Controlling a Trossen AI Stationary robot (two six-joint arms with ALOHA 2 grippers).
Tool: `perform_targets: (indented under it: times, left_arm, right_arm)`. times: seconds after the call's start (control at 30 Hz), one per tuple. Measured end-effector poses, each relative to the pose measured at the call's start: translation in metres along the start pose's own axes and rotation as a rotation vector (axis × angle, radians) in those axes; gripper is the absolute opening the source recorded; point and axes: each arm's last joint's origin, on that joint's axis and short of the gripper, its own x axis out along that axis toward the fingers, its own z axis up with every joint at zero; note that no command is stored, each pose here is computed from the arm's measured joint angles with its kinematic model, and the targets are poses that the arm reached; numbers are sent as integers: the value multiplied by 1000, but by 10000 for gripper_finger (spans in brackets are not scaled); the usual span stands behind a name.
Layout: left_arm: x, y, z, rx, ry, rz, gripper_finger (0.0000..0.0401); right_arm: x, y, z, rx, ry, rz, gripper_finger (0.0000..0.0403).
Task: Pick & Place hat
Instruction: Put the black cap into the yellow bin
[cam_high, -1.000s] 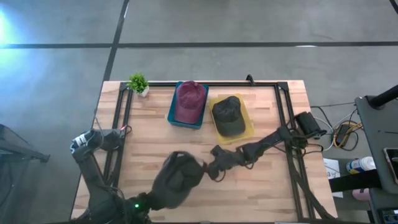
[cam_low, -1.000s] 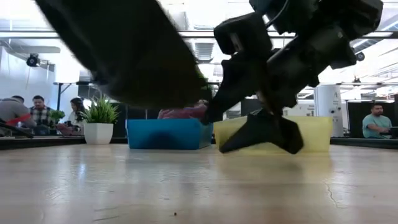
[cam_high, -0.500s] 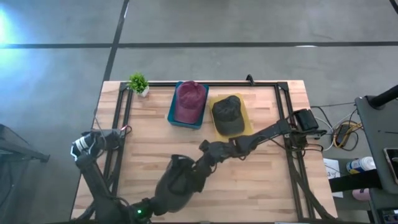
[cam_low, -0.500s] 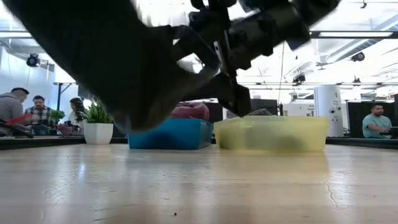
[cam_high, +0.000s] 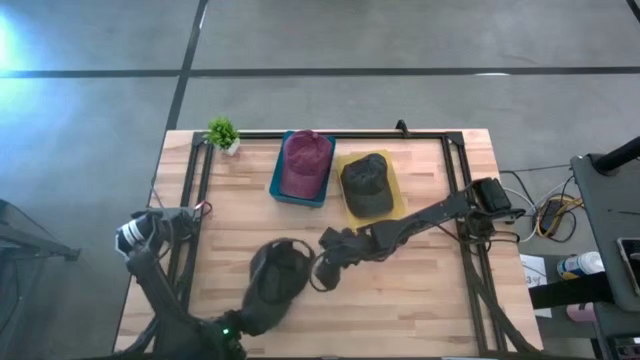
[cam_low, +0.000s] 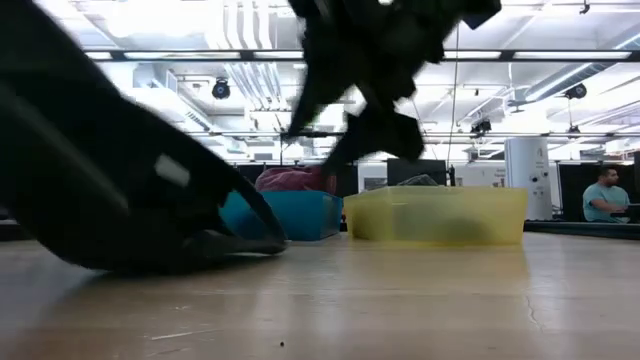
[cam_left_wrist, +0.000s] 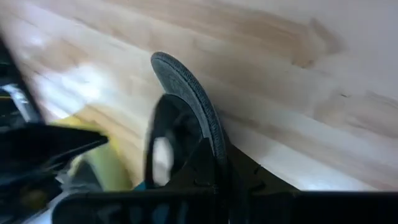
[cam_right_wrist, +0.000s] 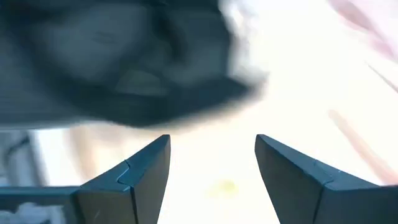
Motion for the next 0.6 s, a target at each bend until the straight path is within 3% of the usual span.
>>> perform_targets:
  times: [0.07, 0.2, 0.27, 0.37, 0.43, 0.5, 0.6]
  left_arm:
    - [-18, 12, 0, -14, -14, 52, 10]
    - [-53, 44, -3, -117, -44, 317, 7]
    - [-62, 55, -6, -156, -48, 381, 6]
    - [-66, 58, -8, -144, -45, 384, 6]
    - [-66, 54, -8, -113, -49, 325, 6]
    - [-65, 47, -7, -98, -67, 264, 7]
    - [-62, 40, -4, -80, -73, 215, 7]
  right_arm:
    - [-1, -9, -2, 22, 47, -74, 231]
    - [15, -26, -13, 93, 157, -53, 231]
    - [28, -30, -19, 105, 162, -26, 230]
    - [33, -31, -21, 125, 158, -18, 230]
    - [26, -33, -20, 104, 145, -75, 230]
    - [12, -33, -16, 61, 114, -144, 230]
    - [-17, -27, -5, 11, 68, -157, 231]
